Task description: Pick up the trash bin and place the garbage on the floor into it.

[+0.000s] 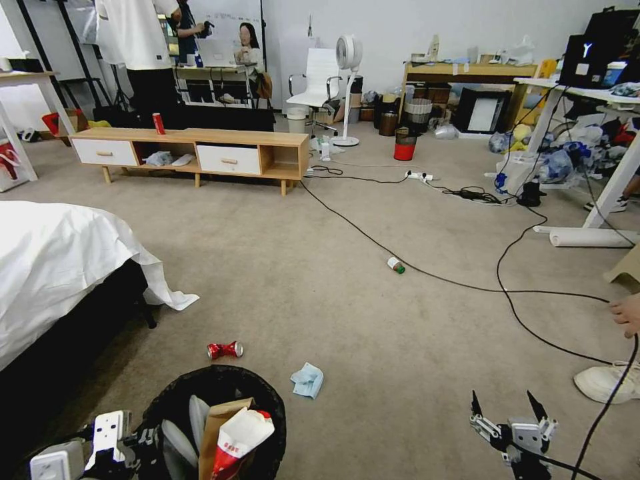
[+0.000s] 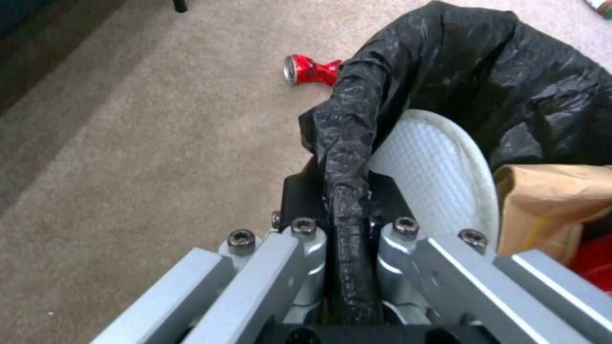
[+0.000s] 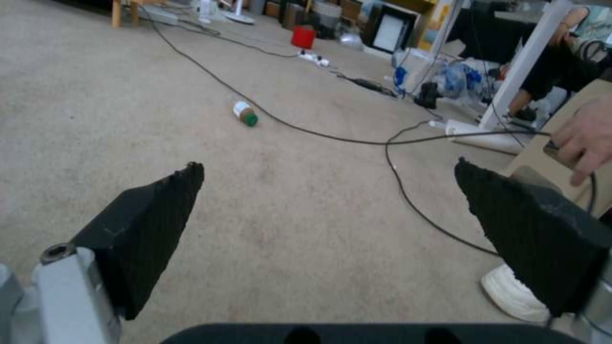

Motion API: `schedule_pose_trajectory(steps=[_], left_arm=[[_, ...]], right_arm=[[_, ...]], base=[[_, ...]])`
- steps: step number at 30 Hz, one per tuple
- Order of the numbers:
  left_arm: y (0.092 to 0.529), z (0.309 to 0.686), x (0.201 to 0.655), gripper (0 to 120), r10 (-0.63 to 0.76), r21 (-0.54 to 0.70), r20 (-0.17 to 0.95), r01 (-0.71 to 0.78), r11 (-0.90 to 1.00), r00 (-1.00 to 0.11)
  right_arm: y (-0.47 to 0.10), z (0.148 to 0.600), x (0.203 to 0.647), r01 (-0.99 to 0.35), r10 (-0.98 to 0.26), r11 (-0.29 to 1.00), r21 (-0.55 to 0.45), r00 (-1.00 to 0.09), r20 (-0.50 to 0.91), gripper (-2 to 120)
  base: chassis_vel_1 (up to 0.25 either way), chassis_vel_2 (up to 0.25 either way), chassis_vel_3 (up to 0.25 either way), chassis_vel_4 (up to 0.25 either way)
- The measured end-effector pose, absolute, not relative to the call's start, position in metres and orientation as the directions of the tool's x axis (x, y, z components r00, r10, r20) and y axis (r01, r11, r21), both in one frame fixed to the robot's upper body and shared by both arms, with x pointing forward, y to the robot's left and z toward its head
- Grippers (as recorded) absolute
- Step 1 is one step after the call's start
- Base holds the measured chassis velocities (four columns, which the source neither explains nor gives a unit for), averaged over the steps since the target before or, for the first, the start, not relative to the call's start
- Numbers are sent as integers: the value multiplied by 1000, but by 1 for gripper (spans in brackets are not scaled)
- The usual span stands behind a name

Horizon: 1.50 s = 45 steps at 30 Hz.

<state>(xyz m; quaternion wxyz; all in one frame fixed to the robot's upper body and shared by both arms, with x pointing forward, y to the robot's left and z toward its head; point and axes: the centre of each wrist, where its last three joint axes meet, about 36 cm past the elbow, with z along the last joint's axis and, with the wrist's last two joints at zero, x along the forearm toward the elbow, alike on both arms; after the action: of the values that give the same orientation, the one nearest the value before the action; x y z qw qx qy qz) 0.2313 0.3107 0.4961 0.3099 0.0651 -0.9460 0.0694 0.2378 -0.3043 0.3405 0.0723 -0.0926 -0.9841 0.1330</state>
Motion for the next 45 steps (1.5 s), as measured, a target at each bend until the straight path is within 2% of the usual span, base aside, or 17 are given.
schedule_pose_trajectory(steps=[18,45], left_arm=[[316,483,233,4,-139,-13,595,-182,983,-792],[315,481,233,4,-147,-15,599,-194,981,-787]], right_arm=[[-303,337,237,163,204,948,-272,-971,127,100],[-302,338,234,166,207,946,-279,-971,123,100]], base=[[0,0,0,0],[0,0,0,0]])
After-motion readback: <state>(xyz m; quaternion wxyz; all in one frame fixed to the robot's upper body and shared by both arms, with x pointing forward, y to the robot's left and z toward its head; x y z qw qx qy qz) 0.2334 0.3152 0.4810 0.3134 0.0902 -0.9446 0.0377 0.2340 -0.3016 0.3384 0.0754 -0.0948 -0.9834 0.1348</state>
